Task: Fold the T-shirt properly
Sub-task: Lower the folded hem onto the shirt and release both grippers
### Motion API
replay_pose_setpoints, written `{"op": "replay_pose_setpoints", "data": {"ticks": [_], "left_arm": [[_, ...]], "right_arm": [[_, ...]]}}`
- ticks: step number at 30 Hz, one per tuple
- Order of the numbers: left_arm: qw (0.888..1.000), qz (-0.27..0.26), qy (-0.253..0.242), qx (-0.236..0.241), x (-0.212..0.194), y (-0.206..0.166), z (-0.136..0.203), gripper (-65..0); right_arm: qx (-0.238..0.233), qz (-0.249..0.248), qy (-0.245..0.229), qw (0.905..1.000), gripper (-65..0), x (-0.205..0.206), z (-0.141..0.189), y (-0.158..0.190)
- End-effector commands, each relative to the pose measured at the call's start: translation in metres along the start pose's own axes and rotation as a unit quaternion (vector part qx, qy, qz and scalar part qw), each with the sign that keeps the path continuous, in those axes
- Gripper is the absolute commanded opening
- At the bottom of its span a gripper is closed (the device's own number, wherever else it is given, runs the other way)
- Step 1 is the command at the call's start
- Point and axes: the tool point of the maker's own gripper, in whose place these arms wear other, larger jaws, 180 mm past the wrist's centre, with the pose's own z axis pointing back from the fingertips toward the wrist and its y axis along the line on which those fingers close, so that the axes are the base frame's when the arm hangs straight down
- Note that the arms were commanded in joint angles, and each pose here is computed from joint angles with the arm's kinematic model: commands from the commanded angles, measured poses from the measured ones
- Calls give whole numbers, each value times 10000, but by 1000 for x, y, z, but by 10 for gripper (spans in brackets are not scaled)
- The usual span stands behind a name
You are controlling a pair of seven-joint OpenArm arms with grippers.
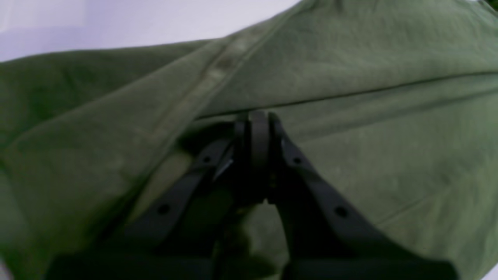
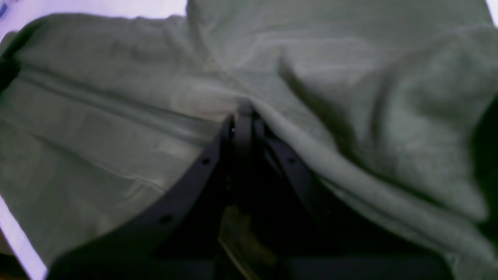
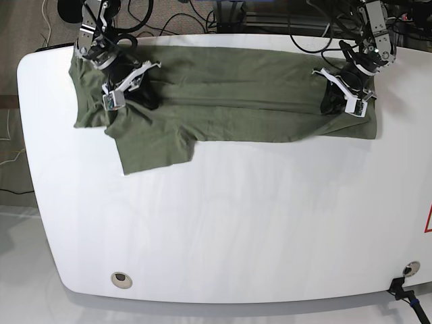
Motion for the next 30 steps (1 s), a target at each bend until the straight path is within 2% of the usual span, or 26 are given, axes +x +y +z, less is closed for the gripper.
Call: {"op": "replay_pose_setpoints", "data": {"ticks": [1,6,19,24,30], "left_arm": [[9998,-83,64,153,1,10,4,-650],[9997,-118,-65,179,13,14,-1,-650],[9991,-296,-102,272,27,35,-4,-650],[9983,-456,-251,275,42,33,-2,-650],[9983,-458,-250,268,42,32,-2,-650]], "right_arm": [[-262,338,694,9967,-650,-19,-2,-17],[-134,494,597,9969,-650,-5,-13,-12],[-68,484,447,9978,-650,3,-16,0],[-77,922,333,9952,-650,28,-5,10],[-172,1740,241,9843,-650,77,13,31]]}}
